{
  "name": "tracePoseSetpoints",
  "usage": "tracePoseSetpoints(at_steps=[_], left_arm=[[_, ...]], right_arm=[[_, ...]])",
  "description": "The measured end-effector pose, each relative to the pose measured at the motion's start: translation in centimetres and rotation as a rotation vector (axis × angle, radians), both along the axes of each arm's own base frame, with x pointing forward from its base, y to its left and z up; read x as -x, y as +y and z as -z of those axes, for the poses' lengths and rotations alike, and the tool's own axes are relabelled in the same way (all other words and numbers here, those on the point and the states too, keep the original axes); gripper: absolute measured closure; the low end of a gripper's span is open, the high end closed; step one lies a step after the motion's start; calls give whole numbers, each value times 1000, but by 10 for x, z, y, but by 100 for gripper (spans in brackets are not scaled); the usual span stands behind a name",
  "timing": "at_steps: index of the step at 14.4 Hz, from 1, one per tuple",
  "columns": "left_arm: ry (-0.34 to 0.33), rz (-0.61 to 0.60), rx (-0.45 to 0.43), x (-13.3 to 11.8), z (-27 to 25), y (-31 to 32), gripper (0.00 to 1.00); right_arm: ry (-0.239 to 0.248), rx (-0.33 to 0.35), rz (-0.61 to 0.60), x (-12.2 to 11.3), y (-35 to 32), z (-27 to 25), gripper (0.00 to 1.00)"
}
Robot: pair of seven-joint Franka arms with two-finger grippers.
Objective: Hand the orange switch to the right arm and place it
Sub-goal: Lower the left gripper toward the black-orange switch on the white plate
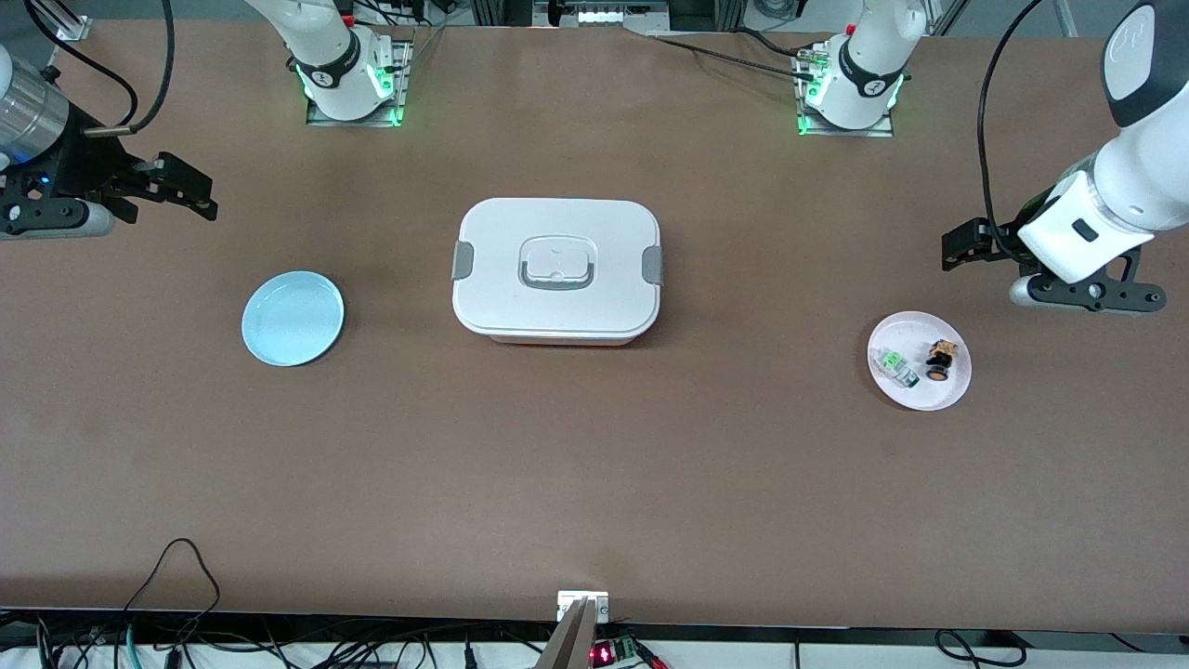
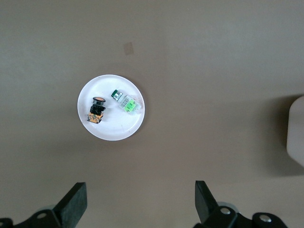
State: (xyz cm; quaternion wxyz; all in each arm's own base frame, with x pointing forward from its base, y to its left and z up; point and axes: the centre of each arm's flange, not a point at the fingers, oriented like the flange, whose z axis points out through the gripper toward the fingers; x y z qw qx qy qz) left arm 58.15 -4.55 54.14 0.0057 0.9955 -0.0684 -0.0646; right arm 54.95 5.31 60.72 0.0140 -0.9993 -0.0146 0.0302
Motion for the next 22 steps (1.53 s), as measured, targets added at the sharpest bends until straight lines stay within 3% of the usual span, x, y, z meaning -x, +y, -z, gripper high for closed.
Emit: tracePoseSetpoints(at_steps=[4,7,12,17,20,22], left_arm=[[93,354,70,-6,78,27,0],[115,619,135,-2,131,47,0],[68,1144,228,3,196,76,0],[-7,1543,249,3,257,97,0],[-29,1702,253,7,288,102,0],[-41,1730,245,9,297,113,0]], right_arm=[[2,0,4,0,-2,0,0],[22,1,3,3,-2,1,0],[29,0,2,4,-2,2,0],[32,0,0,4,-1,2,0],[37,1,-1,4,-1,2,0],[40,1,-1,5,-1,3,0]])
